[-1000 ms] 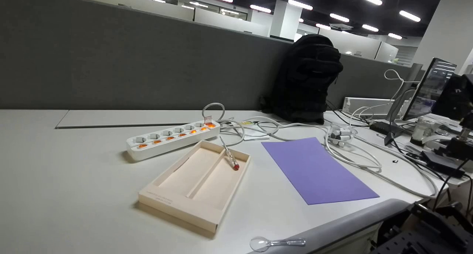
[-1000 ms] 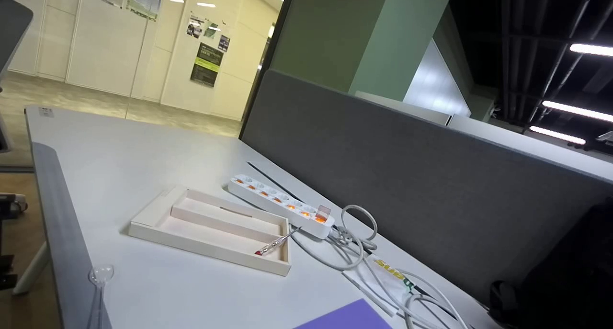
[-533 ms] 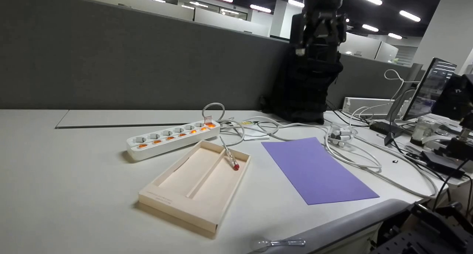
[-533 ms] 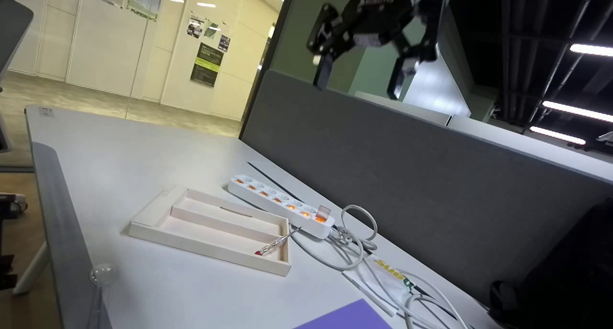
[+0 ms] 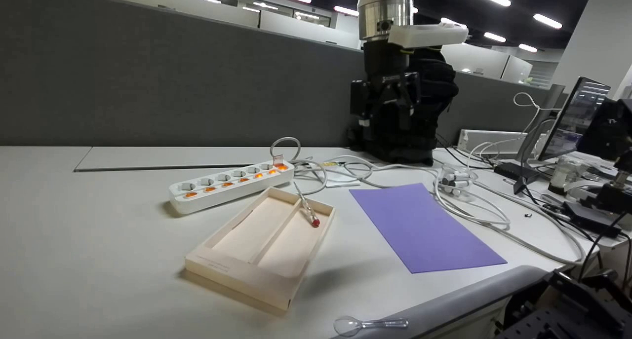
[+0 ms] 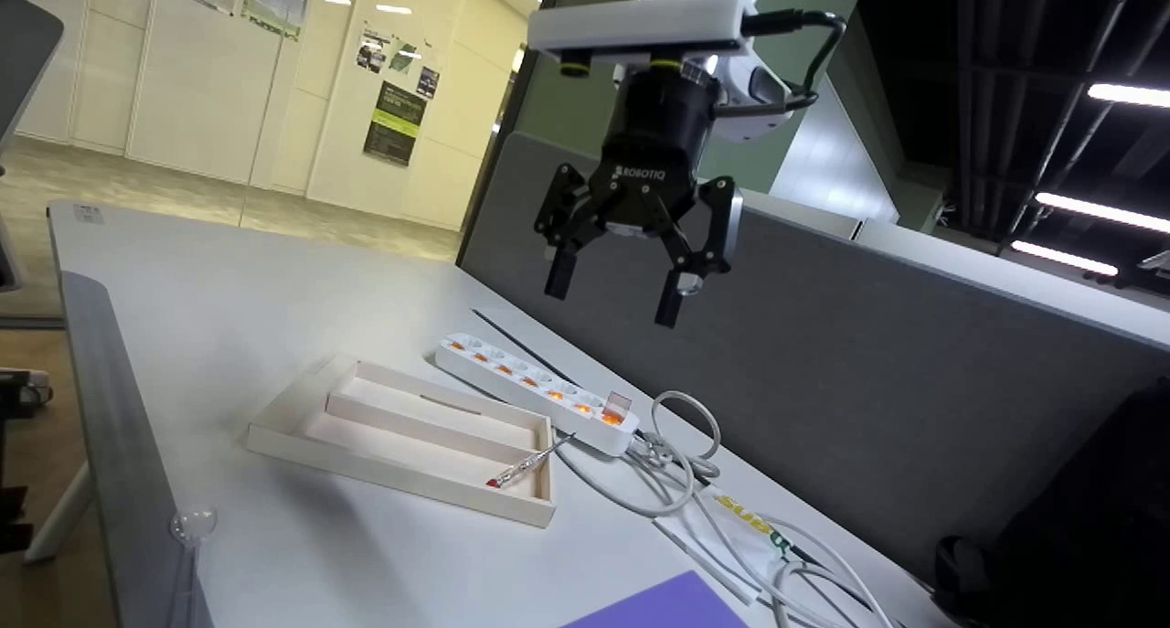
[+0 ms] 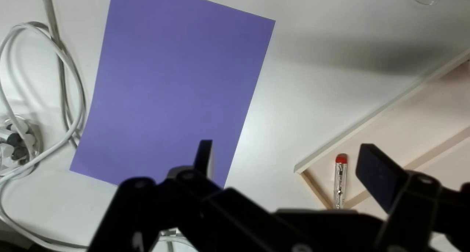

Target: Remove the pen from the wooden tray.

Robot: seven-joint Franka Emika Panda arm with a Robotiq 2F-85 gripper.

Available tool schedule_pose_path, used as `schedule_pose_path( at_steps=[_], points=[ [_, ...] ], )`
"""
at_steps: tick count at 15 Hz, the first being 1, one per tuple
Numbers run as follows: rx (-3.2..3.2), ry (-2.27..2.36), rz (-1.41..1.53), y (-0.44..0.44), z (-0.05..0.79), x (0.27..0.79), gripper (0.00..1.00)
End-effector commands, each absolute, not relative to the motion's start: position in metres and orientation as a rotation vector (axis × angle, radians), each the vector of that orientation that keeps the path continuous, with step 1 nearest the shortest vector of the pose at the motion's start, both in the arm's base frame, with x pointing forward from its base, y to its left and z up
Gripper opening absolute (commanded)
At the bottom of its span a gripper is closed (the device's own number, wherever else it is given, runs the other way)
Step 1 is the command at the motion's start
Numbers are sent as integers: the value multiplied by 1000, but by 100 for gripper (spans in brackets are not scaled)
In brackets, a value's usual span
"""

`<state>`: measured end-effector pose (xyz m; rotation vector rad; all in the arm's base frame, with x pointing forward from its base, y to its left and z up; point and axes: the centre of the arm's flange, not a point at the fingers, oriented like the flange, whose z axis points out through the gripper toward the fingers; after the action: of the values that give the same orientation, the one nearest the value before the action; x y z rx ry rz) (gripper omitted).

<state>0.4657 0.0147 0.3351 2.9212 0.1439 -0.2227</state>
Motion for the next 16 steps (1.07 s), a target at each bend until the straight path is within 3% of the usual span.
schedule_pose_path(
  at_steps=[1,5,16],
  points=[
    [2922,143,-218,15,336,466,100],
    [2947,147,-179,20,325,473,100],
    [2964,386,-251,76,195,494,100]
  ],
)
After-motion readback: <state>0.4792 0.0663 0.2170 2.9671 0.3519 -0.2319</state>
